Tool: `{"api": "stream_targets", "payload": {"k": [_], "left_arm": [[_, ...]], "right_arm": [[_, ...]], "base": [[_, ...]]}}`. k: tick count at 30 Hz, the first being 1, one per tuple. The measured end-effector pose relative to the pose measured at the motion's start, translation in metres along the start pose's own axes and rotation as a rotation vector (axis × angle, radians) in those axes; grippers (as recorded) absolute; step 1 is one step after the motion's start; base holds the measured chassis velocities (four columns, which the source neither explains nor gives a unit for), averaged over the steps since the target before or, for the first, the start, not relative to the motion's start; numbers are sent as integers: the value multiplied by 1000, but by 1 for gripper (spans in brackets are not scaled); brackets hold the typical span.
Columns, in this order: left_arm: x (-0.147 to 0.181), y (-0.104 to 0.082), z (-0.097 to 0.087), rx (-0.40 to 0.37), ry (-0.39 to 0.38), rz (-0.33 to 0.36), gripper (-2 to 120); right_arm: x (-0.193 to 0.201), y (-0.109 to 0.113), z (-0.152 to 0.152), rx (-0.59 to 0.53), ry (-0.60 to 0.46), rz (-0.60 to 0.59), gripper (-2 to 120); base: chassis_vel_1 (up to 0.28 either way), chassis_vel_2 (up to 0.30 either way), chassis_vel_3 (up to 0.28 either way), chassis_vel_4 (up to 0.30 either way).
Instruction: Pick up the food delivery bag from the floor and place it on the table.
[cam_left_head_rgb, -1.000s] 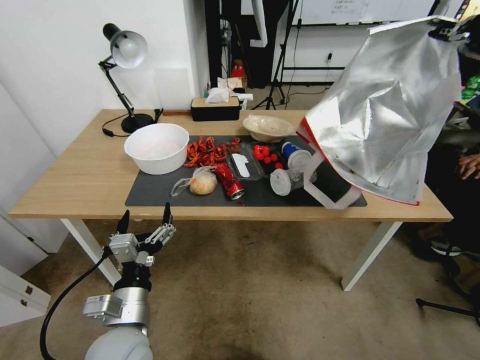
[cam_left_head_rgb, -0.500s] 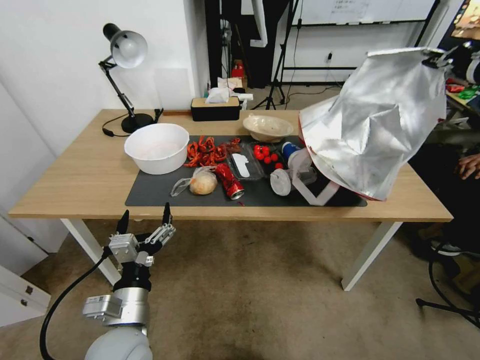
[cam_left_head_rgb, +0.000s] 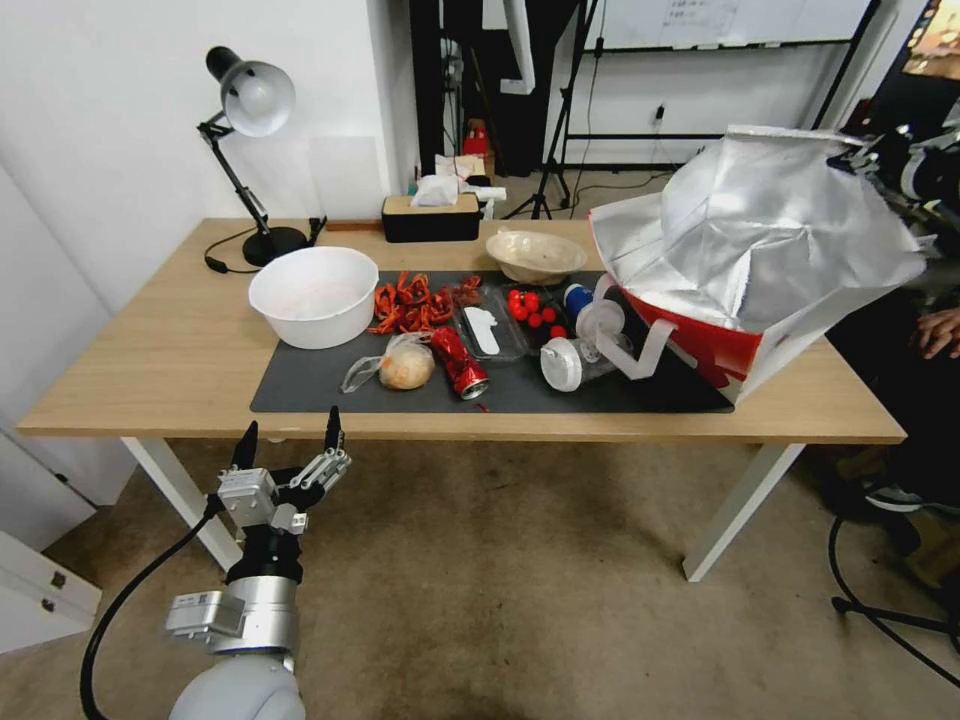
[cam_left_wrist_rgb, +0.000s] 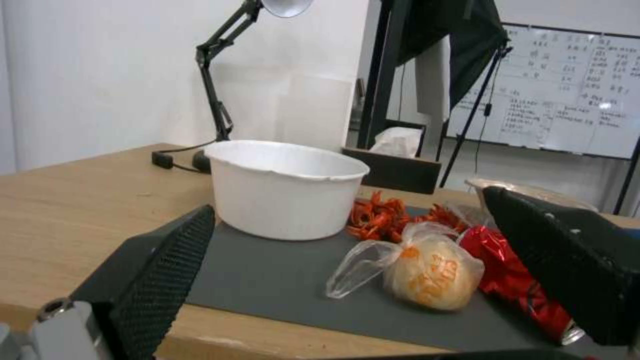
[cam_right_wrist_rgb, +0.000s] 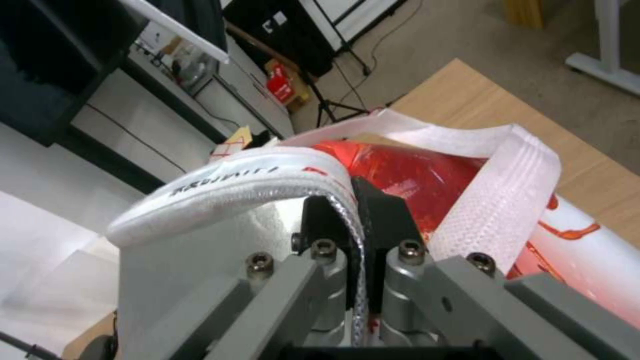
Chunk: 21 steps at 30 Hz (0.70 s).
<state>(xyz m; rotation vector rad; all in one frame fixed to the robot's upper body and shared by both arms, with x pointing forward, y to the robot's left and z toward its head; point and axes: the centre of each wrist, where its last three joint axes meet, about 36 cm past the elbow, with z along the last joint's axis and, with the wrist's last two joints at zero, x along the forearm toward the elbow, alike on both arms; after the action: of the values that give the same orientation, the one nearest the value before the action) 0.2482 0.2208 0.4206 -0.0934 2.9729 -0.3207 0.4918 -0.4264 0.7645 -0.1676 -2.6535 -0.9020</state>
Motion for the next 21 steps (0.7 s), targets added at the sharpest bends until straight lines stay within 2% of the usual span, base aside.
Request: {"api": "stream_targets", "payload": {"k": [12, 21], "left_arm": [[0, 0, 2, -3, 1, -5, 100], [-1, 2, 3, -7, 3, -9, 100]], "right_arm": [[-35, -16, 2, -52, 56, 33, 0], [-51, -19, 10, -61, 81, 43, 0]], "base": [[0, 0, 0, 0], [0, 0, 0, 0]]}}
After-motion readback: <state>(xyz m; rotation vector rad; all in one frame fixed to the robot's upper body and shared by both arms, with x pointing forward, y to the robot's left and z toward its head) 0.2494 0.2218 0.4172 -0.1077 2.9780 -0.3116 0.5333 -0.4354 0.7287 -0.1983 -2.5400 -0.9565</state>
